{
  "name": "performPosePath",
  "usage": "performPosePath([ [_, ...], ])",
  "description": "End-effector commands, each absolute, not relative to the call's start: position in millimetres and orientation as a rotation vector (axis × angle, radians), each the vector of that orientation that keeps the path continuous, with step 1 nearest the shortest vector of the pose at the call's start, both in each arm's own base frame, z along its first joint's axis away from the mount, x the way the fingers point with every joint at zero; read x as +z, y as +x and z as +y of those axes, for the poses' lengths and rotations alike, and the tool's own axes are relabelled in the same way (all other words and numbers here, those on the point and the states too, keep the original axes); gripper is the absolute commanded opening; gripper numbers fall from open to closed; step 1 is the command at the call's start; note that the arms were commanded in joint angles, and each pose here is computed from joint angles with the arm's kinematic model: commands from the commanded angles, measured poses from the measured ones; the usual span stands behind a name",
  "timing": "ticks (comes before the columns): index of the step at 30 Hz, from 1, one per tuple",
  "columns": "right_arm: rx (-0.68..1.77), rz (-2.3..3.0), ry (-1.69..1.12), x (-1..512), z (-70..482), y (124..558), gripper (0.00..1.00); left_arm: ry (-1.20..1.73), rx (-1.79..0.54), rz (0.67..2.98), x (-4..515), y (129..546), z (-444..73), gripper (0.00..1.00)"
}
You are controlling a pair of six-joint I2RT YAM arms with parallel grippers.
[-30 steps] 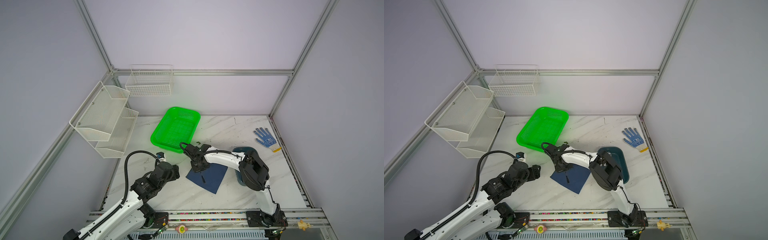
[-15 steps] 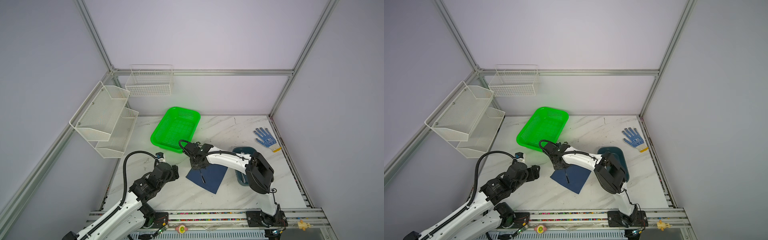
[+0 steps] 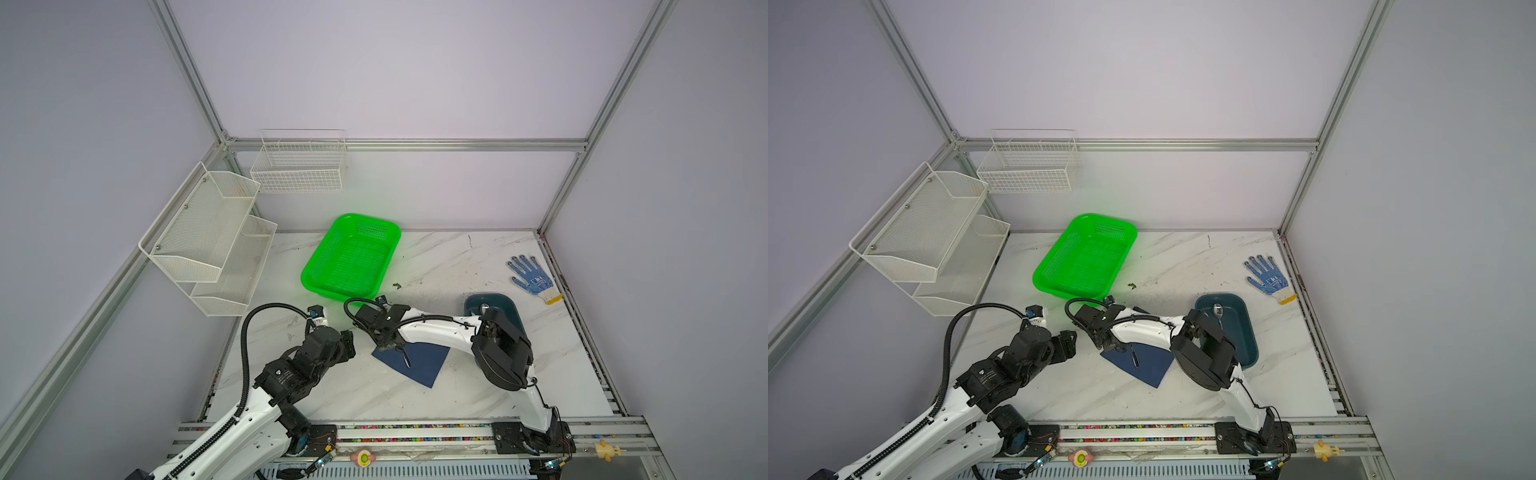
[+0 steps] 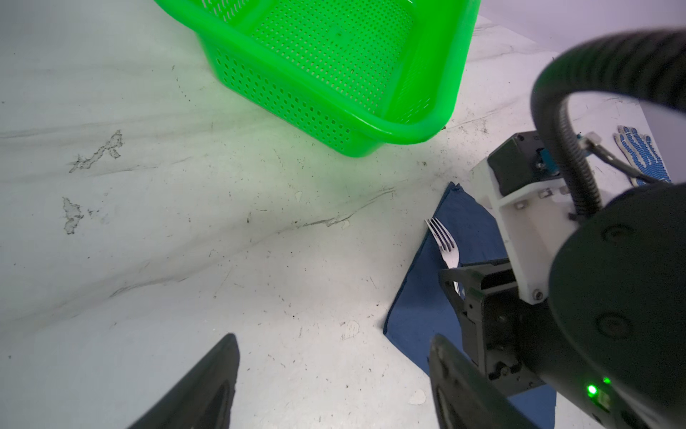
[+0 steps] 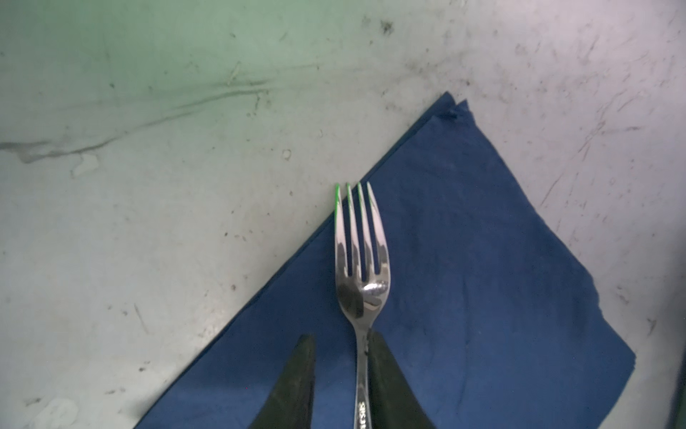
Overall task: Place the utensils on the paper napkin and roll it up
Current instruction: 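Lower the fork onto the napkin and adjust it with the right gripper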
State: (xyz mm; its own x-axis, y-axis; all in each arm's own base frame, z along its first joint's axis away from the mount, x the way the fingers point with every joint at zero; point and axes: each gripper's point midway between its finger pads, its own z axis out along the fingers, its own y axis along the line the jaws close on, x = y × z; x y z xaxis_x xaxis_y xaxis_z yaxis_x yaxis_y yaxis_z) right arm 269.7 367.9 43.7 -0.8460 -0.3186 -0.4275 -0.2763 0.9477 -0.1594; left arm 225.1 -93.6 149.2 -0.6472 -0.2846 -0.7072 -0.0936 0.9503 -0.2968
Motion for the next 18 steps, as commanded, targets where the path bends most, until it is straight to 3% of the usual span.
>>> performPosePath([
  [1, -0.129, 2.56, -0.377, 52.1, 367.9, 279.1, 0.3, -0.265, -0.29, 2.219, 166.0, 230.2, -90.8, 0.79],
  [9, -0.154, 2.544, -0.382, 38.2, 365.8, 281.7, 0.32, -0.263, -0.28, 2.226, 162.9, 230.8, -90.8, 0.79],
  [18, -0.218, 2.549, -0.393, 18.2, 355.7, 279.9, 0.26, -0.261, -0.274, 2.231, 161.2, 230.5, -90.7, 0.79],
])
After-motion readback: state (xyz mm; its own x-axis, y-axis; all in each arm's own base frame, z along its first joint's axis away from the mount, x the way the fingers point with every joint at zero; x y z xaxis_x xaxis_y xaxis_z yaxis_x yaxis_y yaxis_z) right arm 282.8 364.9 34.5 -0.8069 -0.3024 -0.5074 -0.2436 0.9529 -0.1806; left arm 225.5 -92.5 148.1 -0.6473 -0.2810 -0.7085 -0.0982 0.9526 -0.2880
